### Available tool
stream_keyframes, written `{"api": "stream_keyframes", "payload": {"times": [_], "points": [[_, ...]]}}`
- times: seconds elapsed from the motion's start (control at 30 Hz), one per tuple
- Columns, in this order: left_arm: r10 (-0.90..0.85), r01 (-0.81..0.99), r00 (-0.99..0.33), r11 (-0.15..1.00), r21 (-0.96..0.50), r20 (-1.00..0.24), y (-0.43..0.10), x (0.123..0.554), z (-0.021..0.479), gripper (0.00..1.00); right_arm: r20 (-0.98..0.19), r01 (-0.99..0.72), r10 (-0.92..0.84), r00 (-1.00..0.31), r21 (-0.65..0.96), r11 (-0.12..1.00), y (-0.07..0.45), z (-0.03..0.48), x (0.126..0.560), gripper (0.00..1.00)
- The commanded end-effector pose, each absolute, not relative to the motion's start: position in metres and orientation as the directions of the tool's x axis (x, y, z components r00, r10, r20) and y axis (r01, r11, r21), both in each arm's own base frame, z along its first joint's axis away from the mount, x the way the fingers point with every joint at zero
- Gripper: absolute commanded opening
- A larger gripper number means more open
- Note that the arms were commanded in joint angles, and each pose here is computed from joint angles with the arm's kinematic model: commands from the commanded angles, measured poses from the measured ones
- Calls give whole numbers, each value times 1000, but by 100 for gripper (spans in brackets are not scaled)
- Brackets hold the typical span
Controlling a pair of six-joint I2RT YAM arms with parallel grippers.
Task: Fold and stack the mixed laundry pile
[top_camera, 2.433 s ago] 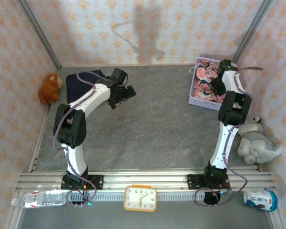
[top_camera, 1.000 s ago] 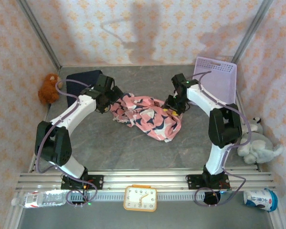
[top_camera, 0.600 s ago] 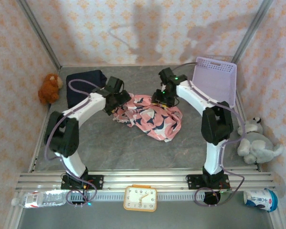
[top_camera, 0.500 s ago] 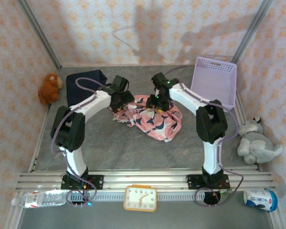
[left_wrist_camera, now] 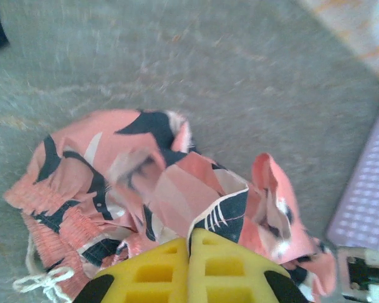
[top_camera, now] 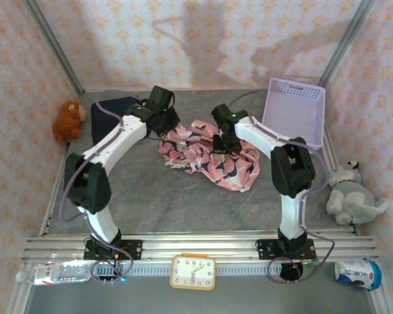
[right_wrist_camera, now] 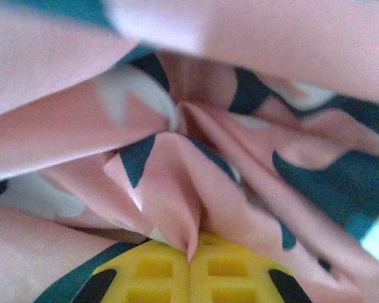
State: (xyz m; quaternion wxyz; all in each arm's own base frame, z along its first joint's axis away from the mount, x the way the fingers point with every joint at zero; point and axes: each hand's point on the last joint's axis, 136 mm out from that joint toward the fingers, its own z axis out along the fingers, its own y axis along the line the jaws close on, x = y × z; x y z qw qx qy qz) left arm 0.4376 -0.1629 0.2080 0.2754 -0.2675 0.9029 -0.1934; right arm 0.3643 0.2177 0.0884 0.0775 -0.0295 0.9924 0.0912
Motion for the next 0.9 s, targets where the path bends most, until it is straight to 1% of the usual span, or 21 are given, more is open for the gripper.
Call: {"api": "stream_keyframes", "payload": {"times": [0.0, 0.07, 0.13, 0.27, 0.4, 0.43, 0.5, 0.57, 0.63, 0.67, 0.7, 0.73, 0.77, 0.8, 0.87], "points": [[-578, -346, -619, 809, -476, -532, -132, 419, 278, 0, -234, -248, -169, -957, 366, 897, 243, 170, 346, 0], [-585, -337, -561, 808, -483, -586, -119, 412, 309, 0, -239, -294, -195, -951, 512, 807, 263, 210, 330, 0], [-594, -317, -501, 802, -506, -629, -110, 407, 339, 0, -256, -334, -220, -941, 618, 712, 279, 246, 316, 0], [-615, -280, -378, 788, -548, -692, -91, 403, 397, 0, -316, -377, -210, -925, 716, 587, 284, 301, 301, 0], [-628, -252, -310, 778, -575, -714, -80, 413, 432, 0, -352, -351, -98, -931, 789, 503, 263, 336, 317, 0], [-628, -254, -299, 779, -574, -719, -77, 418, 435, 0, -361, -336, -50, -931, 796, 504, 252, 339, 327, 0], [-627, -276, -295, 779, -564, -721, -71, 435, 429, 0, -366, -294, 18, -930, 774, 561, 230, 326, 345, 0], [-615, -339, -336, 785, -518, -713, -65, 461, 398, 0, -339, -175, 98, -936, 685, 707, 196, 285, 370, 0], [-599, -412, -402, 794, -448, -692, -60, 485, 355, 0, -290, -15, 185, -939, 572, 820, 160, 238, 391, 1], [-595, -442, -445, 796, -414, -669, -58, 497, 329, 0, -260, 75, 236, -936, 510, 857, 143, 215, 399, 18], [-596, -455, -490, 798, -396, -637, -60, 507, 306, 4, -240, 107, 250, -938, 486, 867, 137, 200, 403, 34], [-601, -466, -556, 797, -383, -574, -66, 519, 273, 31, -220, 125, 252, -942, 469, 874, 135, 186, 405, 46], [-608, -484, -610, 794, -369, -508, -71, 524, 246, 64, -203, 149, 266, -942, 458, 876, 134, 175, 406, 54], [-609, -498, -646, 793, -350, -461, -76, 526, 229, 74, -192, 159, 273, -943, 461, 873, 135, 170, 406, 57], [-572, -476, -710, 819, -320, -410, -93, 526, 208, 79, -196, 165, 273, -942, 440, 883, 134, 164, 401, 59]]}}
